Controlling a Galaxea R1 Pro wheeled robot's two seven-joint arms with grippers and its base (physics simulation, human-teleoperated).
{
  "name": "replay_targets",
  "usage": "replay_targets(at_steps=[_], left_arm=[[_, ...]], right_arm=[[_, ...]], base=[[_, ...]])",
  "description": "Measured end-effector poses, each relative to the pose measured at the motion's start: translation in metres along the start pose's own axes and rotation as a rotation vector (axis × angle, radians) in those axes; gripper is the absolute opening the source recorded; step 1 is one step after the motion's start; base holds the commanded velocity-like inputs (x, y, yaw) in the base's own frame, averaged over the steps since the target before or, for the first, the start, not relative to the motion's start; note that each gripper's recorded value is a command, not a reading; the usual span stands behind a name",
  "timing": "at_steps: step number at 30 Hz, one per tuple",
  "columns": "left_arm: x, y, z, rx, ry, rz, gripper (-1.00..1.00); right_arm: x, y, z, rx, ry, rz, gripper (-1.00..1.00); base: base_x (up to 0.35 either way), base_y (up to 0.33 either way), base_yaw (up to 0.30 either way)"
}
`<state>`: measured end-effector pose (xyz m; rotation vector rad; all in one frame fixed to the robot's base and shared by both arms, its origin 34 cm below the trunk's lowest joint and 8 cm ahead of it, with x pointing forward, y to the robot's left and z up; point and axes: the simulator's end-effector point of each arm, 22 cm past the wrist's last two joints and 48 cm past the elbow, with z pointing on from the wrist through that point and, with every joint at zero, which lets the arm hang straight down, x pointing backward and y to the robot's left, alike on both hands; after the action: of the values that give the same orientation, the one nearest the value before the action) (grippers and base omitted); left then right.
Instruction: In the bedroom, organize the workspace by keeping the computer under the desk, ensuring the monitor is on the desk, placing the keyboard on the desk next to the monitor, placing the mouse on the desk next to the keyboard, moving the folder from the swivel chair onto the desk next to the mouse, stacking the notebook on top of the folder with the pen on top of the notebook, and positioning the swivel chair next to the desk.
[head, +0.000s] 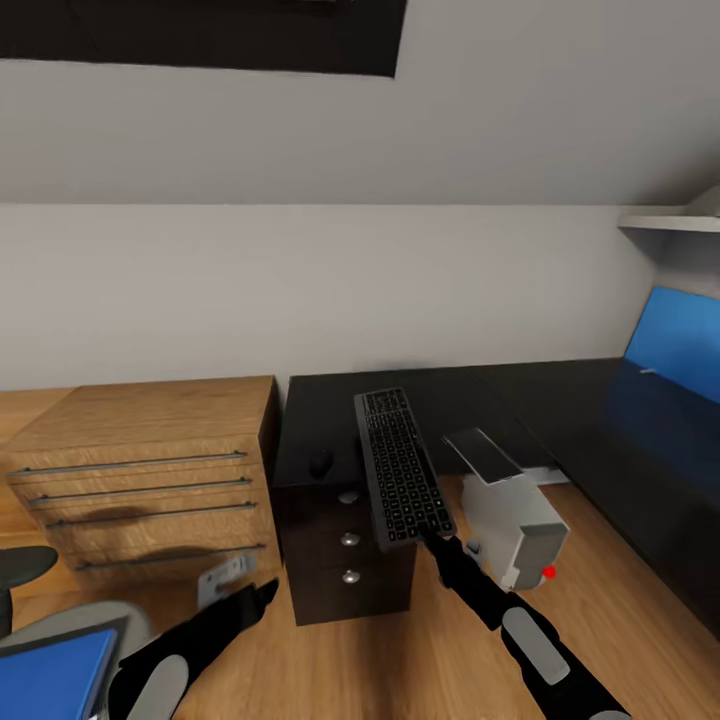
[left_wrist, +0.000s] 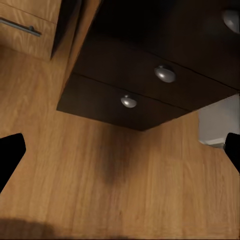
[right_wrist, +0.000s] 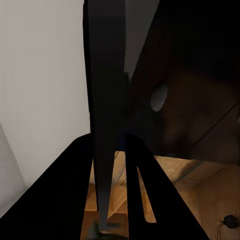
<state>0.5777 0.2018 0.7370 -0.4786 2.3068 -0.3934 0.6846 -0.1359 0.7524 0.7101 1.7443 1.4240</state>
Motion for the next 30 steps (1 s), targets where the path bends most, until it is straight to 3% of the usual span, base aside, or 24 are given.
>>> replay_targets(at_steps=[14,30], left_arm=[[-0.010,-0.009,-0.011,0.006,0.003,-0.005,1.00],[-0.028,-0.019,-0.029,0.003,0.000,-0.004,1.00]], right_arm=[[-0.007,0.019,-0.002,-0.004,0.003,-0.016,-1.00],[-0.011,0.045,-0.005,-0.007,0.018,-0.025,-1.00]], base=[[-0.234,-0.226,0.000],[-0.011,-0.010,0.000]])
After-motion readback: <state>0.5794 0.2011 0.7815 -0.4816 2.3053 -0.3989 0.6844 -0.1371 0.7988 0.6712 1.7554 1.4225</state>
